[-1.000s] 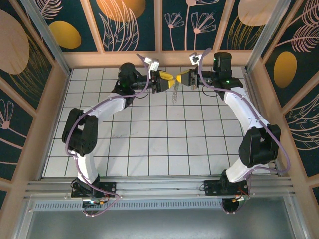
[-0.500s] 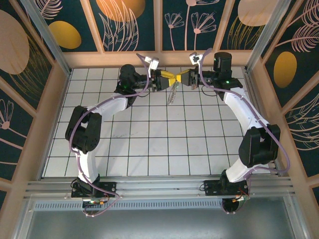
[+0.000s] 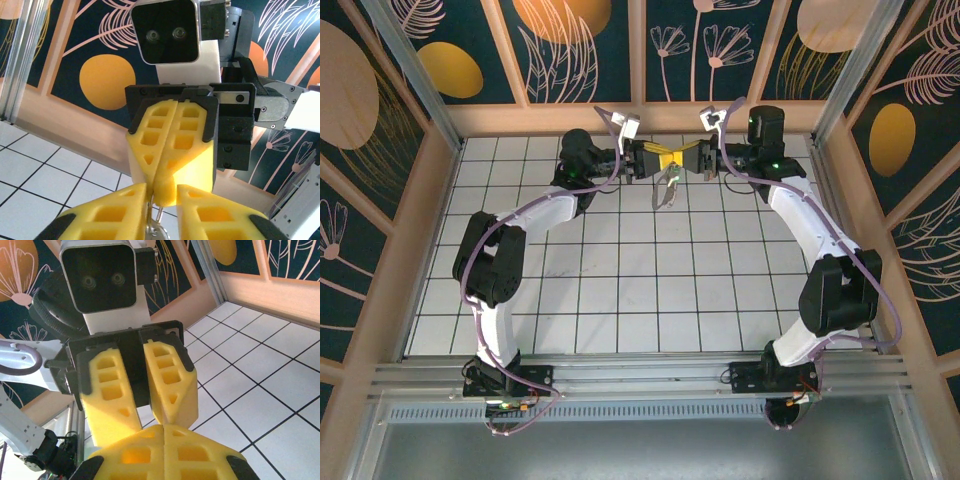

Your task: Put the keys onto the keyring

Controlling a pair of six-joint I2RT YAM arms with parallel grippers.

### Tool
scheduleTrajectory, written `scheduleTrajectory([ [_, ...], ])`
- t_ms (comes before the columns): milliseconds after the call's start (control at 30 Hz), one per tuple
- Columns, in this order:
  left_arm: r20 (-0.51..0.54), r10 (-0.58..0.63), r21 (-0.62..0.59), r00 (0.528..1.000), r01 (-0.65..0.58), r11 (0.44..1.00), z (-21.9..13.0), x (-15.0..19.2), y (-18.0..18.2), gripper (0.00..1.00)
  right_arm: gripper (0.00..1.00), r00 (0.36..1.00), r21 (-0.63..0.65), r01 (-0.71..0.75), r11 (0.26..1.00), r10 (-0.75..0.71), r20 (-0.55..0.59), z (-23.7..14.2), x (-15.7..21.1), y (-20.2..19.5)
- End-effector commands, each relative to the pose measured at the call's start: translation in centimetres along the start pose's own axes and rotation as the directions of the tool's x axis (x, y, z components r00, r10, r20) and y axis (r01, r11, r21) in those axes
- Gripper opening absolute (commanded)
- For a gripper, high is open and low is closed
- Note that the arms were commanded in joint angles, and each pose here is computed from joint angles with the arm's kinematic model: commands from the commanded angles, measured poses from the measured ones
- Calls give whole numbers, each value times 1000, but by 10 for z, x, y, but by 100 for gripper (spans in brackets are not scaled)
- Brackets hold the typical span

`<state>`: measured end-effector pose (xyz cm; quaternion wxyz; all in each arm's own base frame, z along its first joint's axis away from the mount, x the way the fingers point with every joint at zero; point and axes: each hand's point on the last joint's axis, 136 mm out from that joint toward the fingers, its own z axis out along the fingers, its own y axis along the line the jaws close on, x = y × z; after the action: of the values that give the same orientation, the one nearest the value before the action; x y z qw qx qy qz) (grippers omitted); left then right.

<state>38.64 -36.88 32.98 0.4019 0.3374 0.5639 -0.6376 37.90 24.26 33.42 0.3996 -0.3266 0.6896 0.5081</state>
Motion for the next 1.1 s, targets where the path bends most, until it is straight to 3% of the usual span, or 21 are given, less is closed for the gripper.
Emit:
scheduleTrajectory([
  [0, -11, 58, 62, 998, -58, 996, 3, 1, -18, 26, 0, 999, -6, 29, 1000, -29, 20, 3, -6, 0],
  [100, -17, 60, 66, 998, -58, 996, 2, 3, -19, 32, 0, 999, -5, 27, 1000, -26, 21, 3, -6, -1],
  [267, -20, 62, 70, 998, -61, 996, 2, 3, -21, 31, 0, 999, -4, 22, 1000, -22, 22, 4, -6, -3],
  [900, -10, 73, 82, 997, -72, 994, 12, -4, -22, 2, 0, 1000, -21, 22, 1000, -22, 9, 7, -2, 1],
  [1067, -7, 61, 71, 998, -61, 996, 15, -1, -19, 0, 0, 1000, -22, 28, 999, -28, 13, 6, -5, 3],
])
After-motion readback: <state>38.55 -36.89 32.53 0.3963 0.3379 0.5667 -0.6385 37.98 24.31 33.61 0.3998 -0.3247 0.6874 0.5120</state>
